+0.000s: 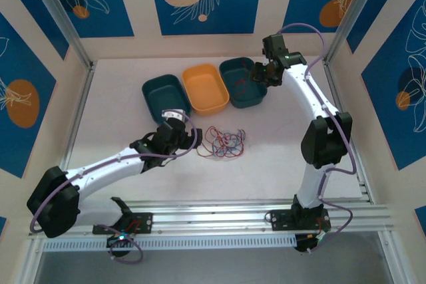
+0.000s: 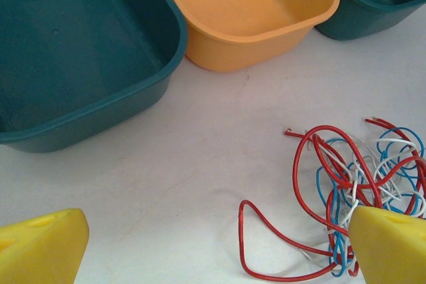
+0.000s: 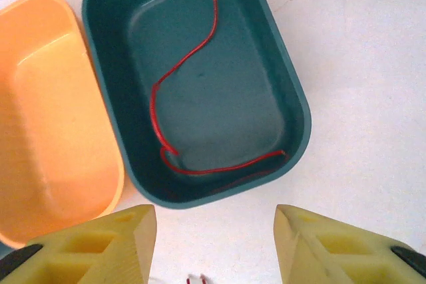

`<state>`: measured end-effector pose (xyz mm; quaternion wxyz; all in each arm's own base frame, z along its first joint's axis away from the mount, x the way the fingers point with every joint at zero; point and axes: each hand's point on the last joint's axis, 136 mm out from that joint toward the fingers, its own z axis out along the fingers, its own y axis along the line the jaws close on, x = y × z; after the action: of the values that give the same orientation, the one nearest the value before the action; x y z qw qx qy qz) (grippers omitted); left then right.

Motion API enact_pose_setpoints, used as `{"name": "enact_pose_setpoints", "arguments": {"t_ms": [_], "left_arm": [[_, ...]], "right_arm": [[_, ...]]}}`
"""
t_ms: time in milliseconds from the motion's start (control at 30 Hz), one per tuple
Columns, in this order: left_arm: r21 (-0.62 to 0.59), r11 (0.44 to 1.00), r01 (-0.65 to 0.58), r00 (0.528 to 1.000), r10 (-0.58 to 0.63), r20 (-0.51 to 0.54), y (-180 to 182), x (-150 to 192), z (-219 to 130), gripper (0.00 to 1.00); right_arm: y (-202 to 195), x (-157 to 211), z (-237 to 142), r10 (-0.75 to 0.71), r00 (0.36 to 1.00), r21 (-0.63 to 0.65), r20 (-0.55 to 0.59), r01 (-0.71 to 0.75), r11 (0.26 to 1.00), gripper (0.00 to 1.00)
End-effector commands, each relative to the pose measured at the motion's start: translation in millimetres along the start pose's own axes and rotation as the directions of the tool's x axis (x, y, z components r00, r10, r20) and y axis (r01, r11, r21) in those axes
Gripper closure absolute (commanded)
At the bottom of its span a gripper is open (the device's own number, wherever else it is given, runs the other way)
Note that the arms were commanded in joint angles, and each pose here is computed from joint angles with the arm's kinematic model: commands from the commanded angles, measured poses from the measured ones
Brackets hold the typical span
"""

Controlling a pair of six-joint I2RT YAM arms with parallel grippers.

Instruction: Untangle the cables

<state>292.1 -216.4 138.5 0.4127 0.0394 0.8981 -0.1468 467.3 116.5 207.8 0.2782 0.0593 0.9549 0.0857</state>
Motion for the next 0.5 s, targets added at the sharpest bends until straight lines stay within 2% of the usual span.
{"name": "enact_pose_setpoints", "arguments": {"t_ms": [0, 167, 467], "left_arm": [[0.039, 0.999, 0.003, 1.0, -0.004, 0.024, -12.2, -12.6, -2.1, 0.0], [0.042, 0.999, 0.007, 1.0, -0.008, 0.021, -13.0, -12.7, -1.1, 0.0], [0.035, 0.999, 0.004, 1.0, -0.004, 0.005, -12.2, -8.8, 0.4, 0.0]], "right_arm": [[14.0, 13.9, -10.4, -0.011, 1.0, -0.052, -0.024, 0.01, 0.999, 0.5], [35.2, 28.6, -6.4, -0.05, 0.997, -0.114, -0.061, 0.043, 0.993, 0.52], [41.2, 22.5, 45.0, -0.07, 0.989, -0.079, -0.127, 0.061, 0.995, 0.56]]}}
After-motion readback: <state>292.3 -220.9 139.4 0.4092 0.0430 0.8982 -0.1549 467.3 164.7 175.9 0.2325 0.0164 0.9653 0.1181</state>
